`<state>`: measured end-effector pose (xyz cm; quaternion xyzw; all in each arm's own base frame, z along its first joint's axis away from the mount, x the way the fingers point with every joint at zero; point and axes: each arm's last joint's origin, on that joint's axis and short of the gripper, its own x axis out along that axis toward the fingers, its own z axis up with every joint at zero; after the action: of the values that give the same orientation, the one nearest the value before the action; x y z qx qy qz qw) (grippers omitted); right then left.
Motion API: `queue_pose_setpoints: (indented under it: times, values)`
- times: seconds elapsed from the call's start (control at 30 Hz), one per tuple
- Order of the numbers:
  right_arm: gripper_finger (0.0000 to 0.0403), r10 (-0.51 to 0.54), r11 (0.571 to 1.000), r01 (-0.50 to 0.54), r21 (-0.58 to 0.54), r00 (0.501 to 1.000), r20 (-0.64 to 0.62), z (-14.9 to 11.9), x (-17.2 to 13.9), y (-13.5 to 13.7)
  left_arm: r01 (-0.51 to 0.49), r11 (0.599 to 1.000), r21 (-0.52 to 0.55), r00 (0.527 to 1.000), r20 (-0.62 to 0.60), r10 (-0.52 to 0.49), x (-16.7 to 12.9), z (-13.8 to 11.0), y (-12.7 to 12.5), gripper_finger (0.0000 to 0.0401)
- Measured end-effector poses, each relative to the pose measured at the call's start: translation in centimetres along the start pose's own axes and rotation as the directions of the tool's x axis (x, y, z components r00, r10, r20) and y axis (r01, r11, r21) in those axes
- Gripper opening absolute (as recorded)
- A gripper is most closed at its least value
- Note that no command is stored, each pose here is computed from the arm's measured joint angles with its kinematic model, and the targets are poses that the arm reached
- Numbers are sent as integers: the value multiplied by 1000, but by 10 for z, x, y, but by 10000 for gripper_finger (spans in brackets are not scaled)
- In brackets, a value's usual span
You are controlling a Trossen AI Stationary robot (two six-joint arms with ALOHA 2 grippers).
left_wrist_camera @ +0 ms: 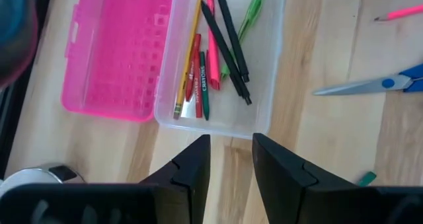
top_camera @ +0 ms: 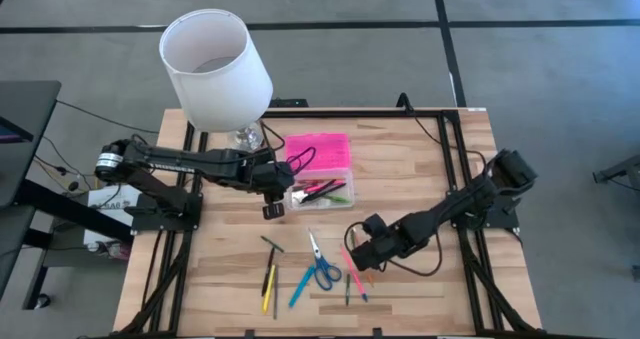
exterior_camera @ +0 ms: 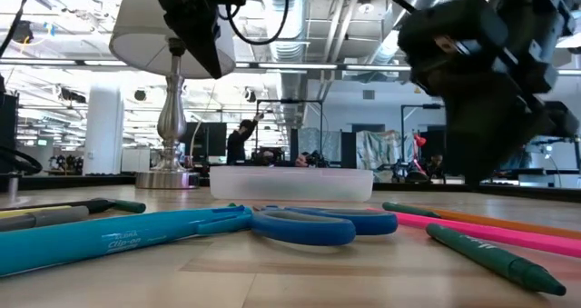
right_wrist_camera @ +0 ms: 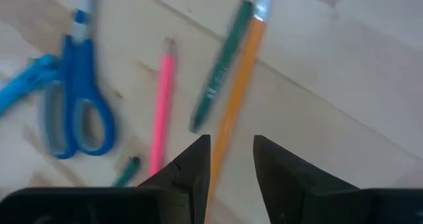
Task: Pick & place school supplies into a supply box
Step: Put the yellow pencil into the supply box
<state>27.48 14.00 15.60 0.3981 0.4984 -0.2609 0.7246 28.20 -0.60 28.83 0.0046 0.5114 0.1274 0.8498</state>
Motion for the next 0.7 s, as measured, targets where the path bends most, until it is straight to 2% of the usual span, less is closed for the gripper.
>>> queue_pose_setpoints:
  times: [0.4, 0.7]
  values:
    - [107, 23, 1000, -23, 10, 1000, 20, -7, 16, 6, 10, 1000, -14, 1000, -2, -10, 0, 0, 0, 107]
    - [107, -4, 999, 5, 44, 1000, -12, -11, 36, 6, 11, 999, -35, 1000, -3, -11, 0, 0, 0, 107]
